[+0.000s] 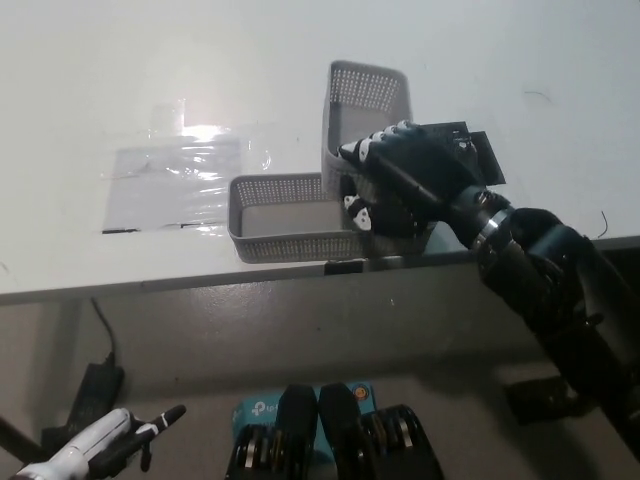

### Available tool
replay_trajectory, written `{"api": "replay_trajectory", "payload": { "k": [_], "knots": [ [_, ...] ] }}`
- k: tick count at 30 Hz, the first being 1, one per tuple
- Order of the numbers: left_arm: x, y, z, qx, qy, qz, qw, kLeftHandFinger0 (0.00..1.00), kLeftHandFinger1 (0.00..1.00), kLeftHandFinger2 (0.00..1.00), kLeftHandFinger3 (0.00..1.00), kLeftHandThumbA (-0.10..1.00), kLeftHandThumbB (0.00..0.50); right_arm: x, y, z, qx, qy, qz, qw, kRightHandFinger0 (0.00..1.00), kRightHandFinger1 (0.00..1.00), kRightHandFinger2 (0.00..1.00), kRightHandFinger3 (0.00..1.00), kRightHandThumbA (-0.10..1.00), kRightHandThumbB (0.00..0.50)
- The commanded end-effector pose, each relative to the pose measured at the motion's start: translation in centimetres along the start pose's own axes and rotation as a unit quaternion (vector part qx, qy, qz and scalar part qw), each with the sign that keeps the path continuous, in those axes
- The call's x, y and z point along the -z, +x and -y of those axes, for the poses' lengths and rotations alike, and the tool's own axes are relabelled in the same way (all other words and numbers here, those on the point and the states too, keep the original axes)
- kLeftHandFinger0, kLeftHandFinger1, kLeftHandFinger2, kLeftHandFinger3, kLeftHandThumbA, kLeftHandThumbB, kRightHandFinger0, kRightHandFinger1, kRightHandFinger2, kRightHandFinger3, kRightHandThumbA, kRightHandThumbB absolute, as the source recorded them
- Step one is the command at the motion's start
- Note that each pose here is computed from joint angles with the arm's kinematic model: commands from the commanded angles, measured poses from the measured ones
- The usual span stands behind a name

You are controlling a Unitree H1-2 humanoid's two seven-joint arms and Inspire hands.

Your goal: The robot uses its right hand to pick up the grey box kept on the middle on the desk and place it on top of another box next to it in a right angle

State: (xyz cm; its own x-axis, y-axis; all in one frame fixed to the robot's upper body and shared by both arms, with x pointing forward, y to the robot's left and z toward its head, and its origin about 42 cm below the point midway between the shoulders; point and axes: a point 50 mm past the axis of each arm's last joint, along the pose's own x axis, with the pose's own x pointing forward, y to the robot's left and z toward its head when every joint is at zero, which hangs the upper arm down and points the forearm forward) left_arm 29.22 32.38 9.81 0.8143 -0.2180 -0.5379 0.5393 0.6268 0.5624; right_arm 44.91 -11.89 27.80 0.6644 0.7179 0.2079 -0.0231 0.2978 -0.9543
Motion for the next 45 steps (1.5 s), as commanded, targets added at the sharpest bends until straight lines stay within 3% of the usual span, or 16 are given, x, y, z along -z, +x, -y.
{"api": "replay_trajectory", "payload": {
  "k": [1,5,10,13,17,20,22,29,31,33,34,35,36,37,39,45],
  "knots": [
    [-0.4,-0.2,-1.3,-0.005,0.01,0.007,1.0,0.0,0.0,0.02,0.15,0.96,0.246,0.2,-0.2,0.7,-0.001,0.002,0.025,1.0,0.0,0.01,0.34,0.19,-0.1,0.255],
    [-0.5,0.0,-1.5,-0.006,0.02,0.007,1.0,0.0,0.0,0.03,0.15,0.98,0.27,0.6,-0.4,0.2,-0.009,-0.001,0.023,1.0,0.0,0.02,0.35,0.16,-0.1,0.277],
    [-0.8,0.2,-1.7,-0.004,0.025,0.007,1.0,0.0,0.0,0.0,0.13,0.99,0.268,1.0,-0.8,-1.7,-0.03,0.01,0.016,0.999,0.0,0.08,0.4,0.24,-0.1,0.267],
    [-0.8,0.1,-1.8,-0.002,0.027,0.005,1.0,0.0,0.0,0.01,0.14,0.99,0.265,0.8,-1.3,-2.8,-0.029,0.009,0.021,0.999,0.0,0.07,0.37,0.27,-0.1,0.307],
    [-1.1,0.2,-2.4,-0.006,0.027,0.011,1.0,0.0,0.0,0.02,0.15,0.96,0.256,1.0,-1.6,-3.8,-0.034,0.001,0.021,0.999,0.0,0.1,0.41,0.31,-0.1,0.237],
    [-1.2,0.2,-2.4,-0.008,0.028,0.011,1.0,0.01,0.0,0.02,0.15,0.96,0.255,1.1,-1.8,-4.4,-0.059,-0.012,0.023,0.998,0.0,0.21,0.54,0.39,-0.1,0.079],
    [-1.4,0.1,-2.5,-0.006,0.026,0.016,1.0,0.04,0.02,0.04,0.17,0.96,0.261,1.2,-2.0,-5.0,-0.079,-0.032,0.031,0.996,0.0,0.24,0.61,0.44,-0.1,0.033],
    [-1.5,0.0,-2.5,-0.007,0.025,0.016,1.0,0.0,0.0,0.03,0.17,0.95,0.257,0.7,-2.2,-5.2,-0.095,-0.055,0.052,0.993,0.0,0.21,0.57,0.45,-0.1,0.001],
    [-1.5,0.1,-2.5,-0.008,0.024,0.014,1.0,0.01,0.0,0.03,0.17,0.95,0.253,0.2,-2.0,-4.5,-0.108,-0.089,0.049,0.989,0.0,0.16,0.51,0.66,-0.1,0.0],
    [-1.4,0.1,-2.5,-0.006,0.019,0.014,1.0,0.01,0.0,0.04,0.18,0.94,0.256,0.0,-1.9,-4.0,-0.133,-0.138,0.027,0.981,0.37,0.54,0.77,1.0,0.13,0.074],
    [-1.3,0.1,-2.3,-0.006,0.016,0.015,1.0,0.0,0.0,0.04,0.18,0.94,0.257,-0.1,-1.9,-3.9,-0.14,-0.145,0.022,0.979,0.43,0.56,0.74,1.0,0.2,0.071],
    [-1.4,0.1,-2.3,-0.007,0.02,0.013,1.0,0.0,0.0,0.03,0.19,0.94,0.261,-0.3,-1.8,-3.5,-0.146,-0.177,0.013,0.973,0.69,0.94,1.0,1.0,0.38,0.18],
    [-1.3,0.1,-2.2,-0.005,0.016,0.012,1.0,0.0,0.0,0.02,0.19,0.94,0.259,-0.3,-1.8,-3.4,-0.147,-0.182,0.009,0.972,0.78,1.0,1.0,1.0,0.41,0.203],
    [-1.4,0.1,-2.1,-0.006,0.019,0.012,1.0,0.0,0.0,0.01,0.18,0.94,0.253,-0.5,-1.8,-3.1,-0.146,-0.181,0.003,0.973,0.88,1.0,1.0,1.0,0.44,0.256],
    [-1.3,0.1,-1.8,-0.005,0.016,0.013,1.0,0.0,0.0,0.01,0.17,0.94,0.249,-0.6,-1.9,-2.9,-0.149,-0.181,-0.002,0.972,1.0,1.0,1.0,1.0,0.48,0.272],
    [-0.7,-0.1,-1.0,-0.005,0.009,0.009,1.0,0.01,0.0,0.0,0.13,0.95,0.274,-1.4,-2.2,-1.6,-0.11,-0.206,0.015,0.972,1.0,1.0,1.0,1.0,0.55,0.397]
  ]
}}
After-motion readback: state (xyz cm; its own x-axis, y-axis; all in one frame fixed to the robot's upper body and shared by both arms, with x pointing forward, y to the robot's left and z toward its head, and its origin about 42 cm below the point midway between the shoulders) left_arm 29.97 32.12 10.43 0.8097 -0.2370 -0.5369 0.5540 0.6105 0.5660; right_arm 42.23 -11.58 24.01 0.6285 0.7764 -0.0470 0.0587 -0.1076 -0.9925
